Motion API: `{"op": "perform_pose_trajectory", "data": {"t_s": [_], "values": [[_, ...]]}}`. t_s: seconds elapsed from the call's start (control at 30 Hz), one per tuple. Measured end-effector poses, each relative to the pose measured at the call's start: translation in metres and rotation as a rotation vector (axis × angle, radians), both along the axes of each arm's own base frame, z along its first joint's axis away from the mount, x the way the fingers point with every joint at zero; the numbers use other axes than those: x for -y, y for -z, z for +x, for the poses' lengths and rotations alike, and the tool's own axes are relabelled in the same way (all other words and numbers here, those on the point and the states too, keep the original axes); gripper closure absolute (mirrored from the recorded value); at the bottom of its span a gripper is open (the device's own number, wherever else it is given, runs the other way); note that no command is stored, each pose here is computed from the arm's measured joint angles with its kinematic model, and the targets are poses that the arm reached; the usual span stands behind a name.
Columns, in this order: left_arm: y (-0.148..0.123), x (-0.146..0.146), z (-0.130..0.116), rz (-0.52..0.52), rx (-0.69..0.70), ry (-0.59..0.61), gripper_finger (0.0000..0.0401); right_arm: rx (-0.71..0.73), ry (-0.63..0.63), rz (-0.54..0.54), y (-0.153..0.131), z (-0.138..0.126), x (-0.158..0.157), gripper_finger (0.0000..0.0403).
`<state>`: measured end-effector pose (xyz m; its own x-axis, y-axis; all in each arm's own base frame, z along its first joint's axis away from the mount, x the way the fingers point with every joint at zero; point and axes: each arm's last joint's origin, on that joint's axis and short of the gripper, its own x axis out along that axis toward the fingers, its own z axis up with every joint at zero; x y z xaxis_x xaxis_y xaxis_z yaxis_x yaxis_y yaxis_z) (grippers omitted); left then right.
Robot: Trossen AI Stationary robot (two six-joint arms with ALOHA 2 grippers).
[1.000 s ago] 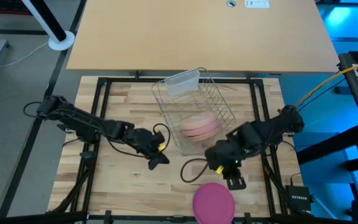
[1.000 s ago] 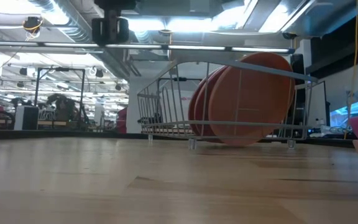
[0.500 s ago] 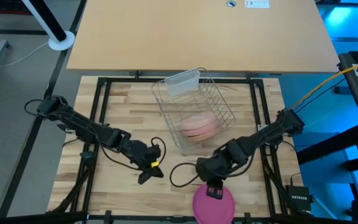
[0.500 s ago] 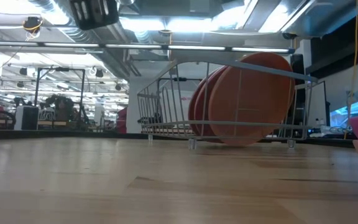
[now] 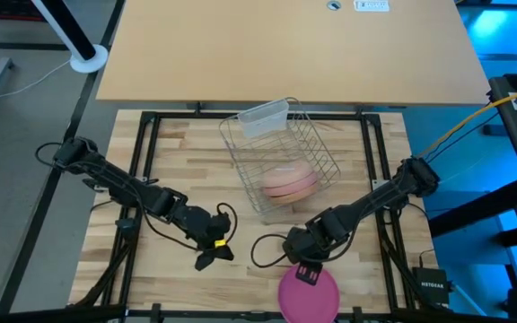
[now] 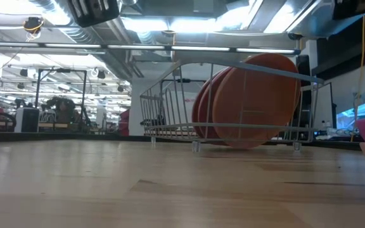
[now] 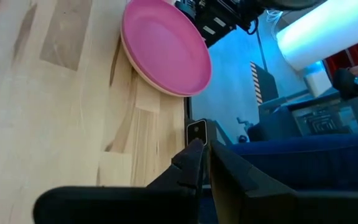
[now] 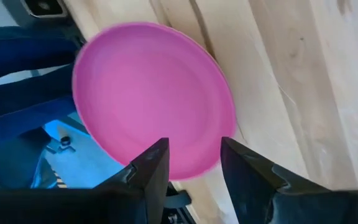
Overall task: Sort dishes
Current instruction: Put the pink plate in the dish rack
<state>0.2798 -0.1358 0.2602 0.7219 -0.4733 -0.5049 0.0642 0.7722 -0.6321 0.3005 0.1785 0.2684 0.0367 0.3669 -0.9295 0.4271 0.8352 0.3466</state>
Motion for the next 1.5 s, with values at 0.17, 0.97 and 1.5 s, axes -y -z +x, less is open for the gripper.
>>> {"op": "perform_pose_trajectory", "data": {"t_s": [0.17, 0.97, 1.5], "values": [[0.0, 0.0, 0.0, 0.0, 0.0, 0.0, 0.0384, 0.056, 0.001, 0.015, 0.006, 0.005, -0.002, 0.0253], [0.0, 0.0, 0.0, 0.02, 0.013, 0.011, 0.0384, 0.072, 0.013, -0.04, 0.052, 0.0, 0.002, 0.0253], [0.0, 0.0, 0.0, 0.02, 0.013, 0.011, 0.0384, 0.092, 0.009, -0.031, 0.074, -0.004, 0.004, 0.0253]]}}
